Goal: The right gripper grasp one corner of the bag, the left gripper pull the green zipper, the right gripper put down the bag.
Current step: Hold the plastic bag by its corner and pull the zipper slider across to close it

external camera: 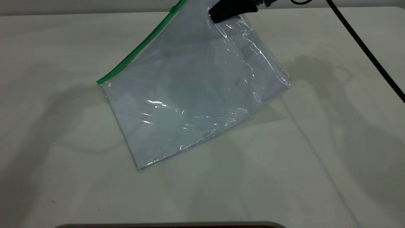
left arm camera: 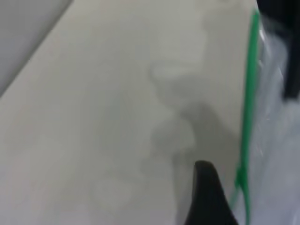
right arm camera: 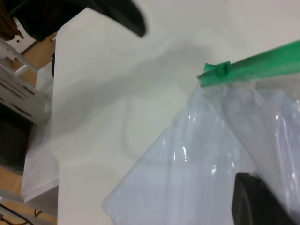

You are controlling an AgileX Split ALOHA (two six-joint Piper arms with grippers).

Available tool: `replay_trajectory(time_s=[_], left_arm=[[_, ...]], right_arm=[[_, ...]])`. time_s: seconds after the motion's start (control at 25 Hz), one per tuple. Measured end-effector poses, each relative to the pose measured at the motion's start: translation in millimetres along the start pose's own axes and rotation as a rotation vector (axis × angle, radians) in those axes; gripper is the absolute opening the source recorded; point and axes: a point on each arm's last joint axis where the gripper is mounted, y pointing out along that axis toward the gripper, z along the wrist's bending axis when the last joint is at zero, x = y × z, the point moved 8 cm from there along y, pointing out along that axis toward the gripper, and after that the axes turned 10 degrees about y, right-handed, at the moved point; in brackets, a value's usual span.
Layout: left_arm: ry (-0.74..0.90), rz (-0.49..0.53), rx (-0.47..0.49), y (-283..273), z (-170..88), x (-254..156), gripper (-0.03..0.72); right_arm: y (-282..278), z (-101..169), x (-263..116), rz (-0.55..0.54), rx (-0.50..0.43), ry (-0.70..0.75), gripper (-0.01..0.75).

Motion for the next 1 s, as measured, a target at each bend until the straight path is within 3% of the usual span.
replay_trajectory(time_s=[0.36, 0.56, 0.84, 1.0], left_arm=[[-0.048, 0.009, -0.046, 29.5, -9.3, -26.5, 0.550], [-0.061, -0.045, -0.042, 34.3, -8.6, -22.6, 0.533], [-0.058, -0.061, -0.054, 36.0, -10.7, -22.0, 0.377], [-0.058, -0.062, -0.055, 36.0, -10.9, -21.9, 0.236]], right_arm=[[10.1, 8.0, -0.3, 0.017, 0.016, -0.013, 0.034], [10.1, 7.9, -0.4, 0.018, 0.016, -0.013, 0.034], [10.1, 7.9, -0.4, 0.018, 0.016, -0.013, 0.034], [9.8, 8.2, 0.1, 0.017, 0.015, -0.014, 0.034]])
